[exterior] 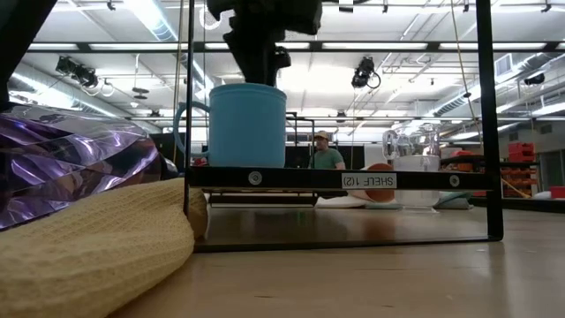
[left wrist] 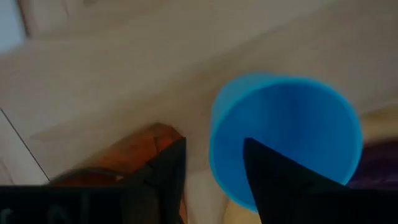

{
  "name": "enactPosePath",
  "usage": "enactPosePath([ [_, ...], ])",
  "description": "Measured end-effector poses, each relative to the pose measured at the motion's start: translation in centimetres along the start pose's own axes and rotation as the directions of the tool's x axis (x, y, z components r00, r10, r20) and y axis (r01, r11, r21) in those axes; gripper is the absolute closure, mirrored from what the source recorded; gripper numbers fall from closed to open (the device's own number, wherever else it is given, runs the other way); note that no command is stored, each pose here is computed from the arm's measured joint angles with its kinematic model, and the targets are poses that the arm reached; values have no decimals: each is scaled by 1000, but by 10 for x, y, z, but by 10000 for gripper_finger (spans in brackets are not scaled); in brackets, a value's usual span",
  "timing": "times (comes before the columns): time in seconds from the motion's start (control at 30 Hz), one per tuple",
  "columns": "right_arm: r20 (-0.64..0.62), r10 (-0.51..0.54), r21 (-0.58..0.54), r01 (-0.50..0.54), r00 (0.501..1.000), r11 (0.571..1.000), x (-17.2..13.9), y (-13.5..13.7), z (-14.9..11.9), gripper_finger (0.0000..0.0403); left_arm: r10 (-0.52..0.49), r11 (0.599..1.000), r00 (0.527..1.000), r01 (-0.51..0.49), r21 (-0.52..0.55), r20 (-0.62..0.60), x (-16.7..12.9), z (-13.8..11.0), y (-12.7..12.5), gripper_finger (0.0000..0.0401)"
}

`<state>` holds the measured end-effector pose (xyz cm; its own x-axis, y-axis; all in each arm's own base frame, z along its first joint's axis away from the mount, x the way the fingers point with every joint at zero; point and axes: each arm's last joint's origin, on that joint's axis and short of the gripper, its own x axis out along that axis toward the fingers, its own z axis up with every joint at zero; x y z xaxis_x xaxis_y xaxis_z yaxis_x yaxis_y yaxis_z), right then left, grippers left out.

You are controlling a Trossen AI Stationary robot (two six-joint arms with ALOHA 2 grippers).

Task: Stack small to large cups/mugs on shelf
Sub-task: Put the transparent mug on the shelf

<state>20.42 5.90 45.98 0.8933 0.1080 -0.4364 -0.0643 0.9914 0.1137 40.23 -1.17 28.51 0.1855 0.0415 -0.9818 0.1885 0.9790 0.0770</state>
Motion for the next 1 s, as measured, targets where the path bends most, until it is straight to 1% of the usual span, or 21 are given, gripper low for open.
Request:
enactPosePath([
  [0.17,-1,0,0,0,1000,1000,0,0,0,376,7,1000,999,-7,10,54,-14,3,-4,222],
  [0.23,-1,-1,0,1,1000,1000,0,0,0,376,10,1000,996,-11,13,86,-28,6,-5,223],
  [0.3,-2,0,0,0,1000,1000,0,0,0,376,20,1000,988,-22,8,152,-44,11,-4,226],
  [0.37,-1,0,-1,0,1000,1000,0,0,0,376,29,999,975,-22,-33,220,-63,14,-1,232],
  [0.43,2,1,-5,-1,1000,1000,0,0,0,376,16,997,946,8,-73,323,-86,17,5,238],
  [0.5,1,1,-4,-1,1000,1000,0,0,0,376,-14,993,898,65,-102,440,-113,18,11,246],
  [0.6,1,1,-1,-1,1000,1000,0,0,0,376,-25,986,787,122,-115,617,-143,17,13,260],
  [0.63,2,1,-1,-1,1000,1000,-1,0,0,376,-28,985,752,132,-109,659,-150,15,13,265],
  [0.67,4,1,-1,-1,1000,1000,-2,0,0,376,-28,984,704,144,-104,710,-158,15,12,270],
  [0.7,6,2,-1,-2,1000,1000,-3,0,0,377,-31,984,669,150,-94,742,-166,13,9,274],
  [0.77,16,4,-2,-4,1000,1000,-8,-1,0,379,-39,983,628,165,-83,777,-173,10,3,282],
  [0.8,15,4,-6,-4,1000,1000,-11,-2,0,380,-43,983,614,166,-76,788,-174,10,0,285],
  [0.83,19,5,-9,-5,1000,1000,-14,-2,-1,382,-52,983,616,169,-67,786,-172,11,-4,288],
  [0.93,24,1,-17,-1,1000,1000,-27,-6,-3,387,-78,982,632,181,-49,771,-167,12,-14,293],
  [1.0,14,-36,-17,36,999,999,-36,-11,-6,391,-91,981,637,191,-43,765,-165,13,-21,293],
])
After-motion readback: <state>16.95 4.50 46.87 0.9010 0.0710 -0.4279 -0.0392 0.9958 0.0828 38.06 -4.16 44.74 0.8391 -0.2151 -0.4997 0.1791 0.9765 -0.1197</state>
